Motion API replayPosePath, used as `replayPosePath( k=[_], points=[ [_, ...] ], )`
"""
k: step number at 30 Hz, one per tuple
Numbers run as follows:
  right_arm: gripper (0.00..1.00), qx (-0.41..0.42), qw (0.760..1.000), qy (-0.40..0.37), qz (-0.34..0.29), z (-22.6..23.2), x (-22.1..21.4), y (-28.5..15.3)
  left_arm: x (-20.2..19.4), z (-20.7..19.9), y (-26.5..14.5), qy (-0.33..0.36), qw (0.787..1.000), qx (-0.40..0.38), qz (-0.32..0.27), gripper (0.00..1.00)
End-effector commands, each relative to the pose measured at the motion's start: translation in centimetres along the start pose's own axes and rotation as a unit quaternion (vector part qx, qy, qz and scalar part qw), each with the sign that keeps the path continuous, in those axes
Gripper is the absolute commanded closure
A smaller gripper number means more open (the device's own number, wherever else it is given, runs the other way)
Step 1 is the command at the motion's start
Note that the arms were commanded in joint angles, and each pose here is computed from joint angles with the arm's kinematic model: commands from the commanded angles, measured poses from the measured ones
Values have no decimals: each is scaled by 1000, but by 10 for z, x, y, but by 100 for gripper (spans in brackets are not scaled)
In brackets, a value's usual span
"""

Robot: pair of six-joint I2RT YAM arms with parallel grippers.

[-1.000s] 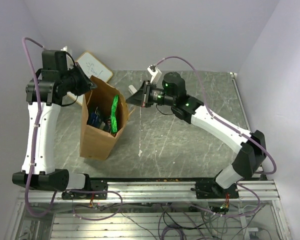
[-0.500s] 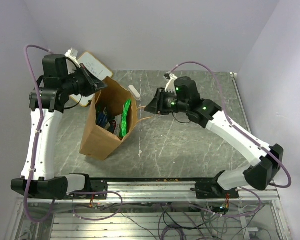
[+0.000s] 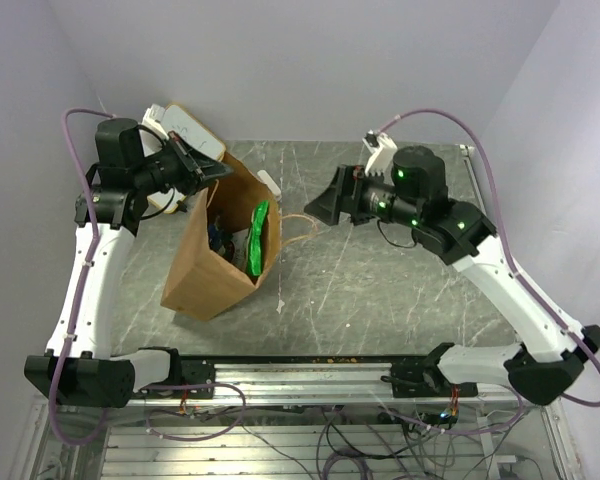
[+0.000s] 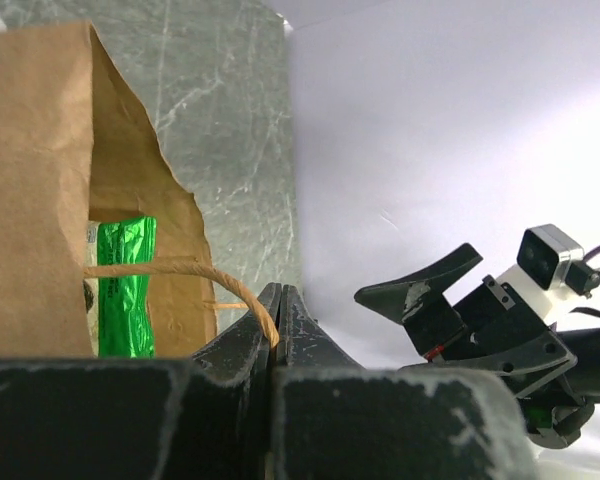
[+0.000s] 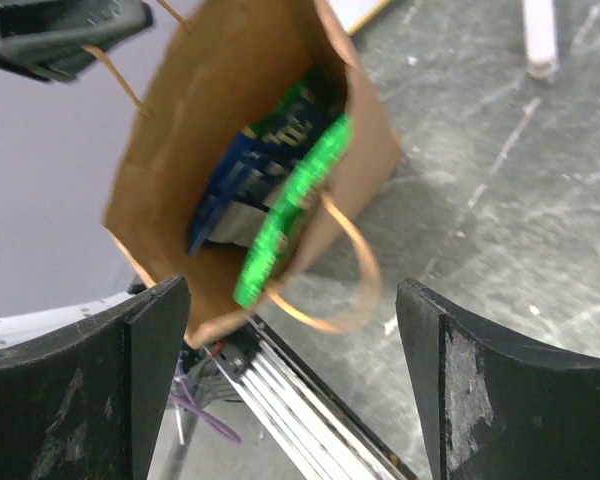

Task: Take the snacks out of the paper bag
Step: Adjust the paper bag at the center of the board, then take out the snack from the paper bag.

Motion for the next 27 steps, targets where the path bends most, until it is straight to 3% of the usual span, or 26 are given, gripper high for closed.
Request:
replayPosePath(
  k=[1, 4, 8, 12, 27],
  points=[
    [18, 32, 999, 11, 9, 28, 14, 11, 2, -31, -13, 22, 997, -73, -5, 93],
    [21, 49, 997, 38, 39, 52, 2, 27, 2, -32, -12, 14, 997, -77, -4, 93],
    [27, 12, 996, 46, 70, 59, -14, 51, 0, -30, -13, 4, 997, -81, -9, 93],
    [40, -8, 990, 51, 135, 53, -35, 77, -3, -28, -15, -3, 997, -81, -9, 93],
    [53, -130, 981, 21, 143, 23, -54, 131, -11, -21, -17, -13, 997, -81, -3, 93]
  ],
)
Point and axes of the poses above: each gripper's point midway between its finger pads, its own y axis out along the fingers, its own z axis along the line the jaws close on, x = y × z, the point moved 7 cm from there along -y, back along the fingers, and after that the axes turned 4 degrees about -y, right-handed, at the moved point
